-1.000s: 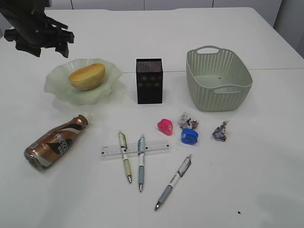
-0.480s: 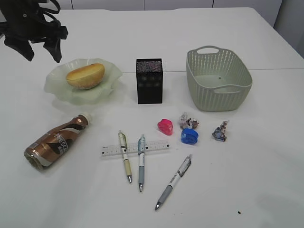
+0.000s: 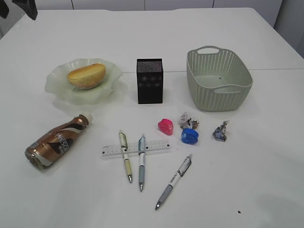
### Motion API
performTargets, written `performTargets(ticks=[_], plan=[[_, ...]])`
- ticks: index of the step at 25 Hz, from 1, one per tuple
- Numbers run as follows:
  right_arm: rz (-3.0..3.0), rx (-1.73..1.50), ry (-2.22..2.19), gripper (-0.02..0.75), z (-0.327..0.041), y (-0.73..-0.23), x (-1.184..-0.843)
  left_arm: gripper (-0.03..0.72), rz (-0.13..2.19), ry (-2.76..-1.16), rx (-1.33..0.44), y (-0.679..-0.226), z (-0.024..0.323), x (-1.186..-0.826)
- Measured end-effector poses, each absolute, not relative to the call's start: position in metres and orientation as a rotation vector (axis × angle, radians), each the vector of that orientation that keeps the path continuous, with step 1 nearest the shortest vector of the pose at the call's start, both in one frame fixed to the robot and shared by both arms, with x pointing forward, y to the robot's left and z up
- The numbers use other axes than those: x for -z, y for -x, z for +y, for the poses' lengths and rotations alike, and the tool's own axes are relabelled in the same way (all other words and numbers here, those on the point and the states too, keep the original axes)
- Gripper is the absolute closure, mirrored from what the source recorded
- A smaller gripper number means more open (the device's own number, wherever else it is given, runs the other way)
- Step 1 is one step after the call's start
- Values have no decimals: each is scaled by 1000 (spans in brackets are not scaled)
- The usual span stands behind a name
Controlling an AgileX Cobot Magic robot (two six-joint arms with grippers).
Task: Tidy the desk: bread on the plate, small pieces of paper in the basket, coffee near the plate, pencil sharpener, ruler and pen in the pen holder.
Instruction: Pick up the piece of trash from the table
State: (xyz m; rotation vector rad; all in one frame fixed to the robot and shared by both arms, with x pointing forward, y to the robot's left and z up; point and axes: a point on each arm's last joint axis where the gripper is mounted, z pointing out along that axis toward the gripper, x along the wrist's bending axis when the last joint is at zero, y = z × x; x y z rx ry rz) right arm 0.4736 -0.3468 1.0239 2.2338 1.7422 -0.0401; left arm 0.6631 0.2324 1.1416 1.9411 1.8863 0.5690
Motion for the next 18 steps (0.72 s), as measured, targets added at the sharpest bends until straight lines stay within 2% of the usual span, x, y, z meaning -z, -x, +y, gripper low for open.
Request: performTargets(ticks=[10,14,18], plan=[[1744,39,-2234,197,-347,-474,-1024,281,1853,-1863,-642,-619,242,-1190],[1744,39,-2234,197,-347,-474,-1024,291,1884,-1834,-652,-597,248,-1174],[1744,39,-2234,197,-347,-474,-1024,298,1785,-1747,-729,-570,253,-1150]])
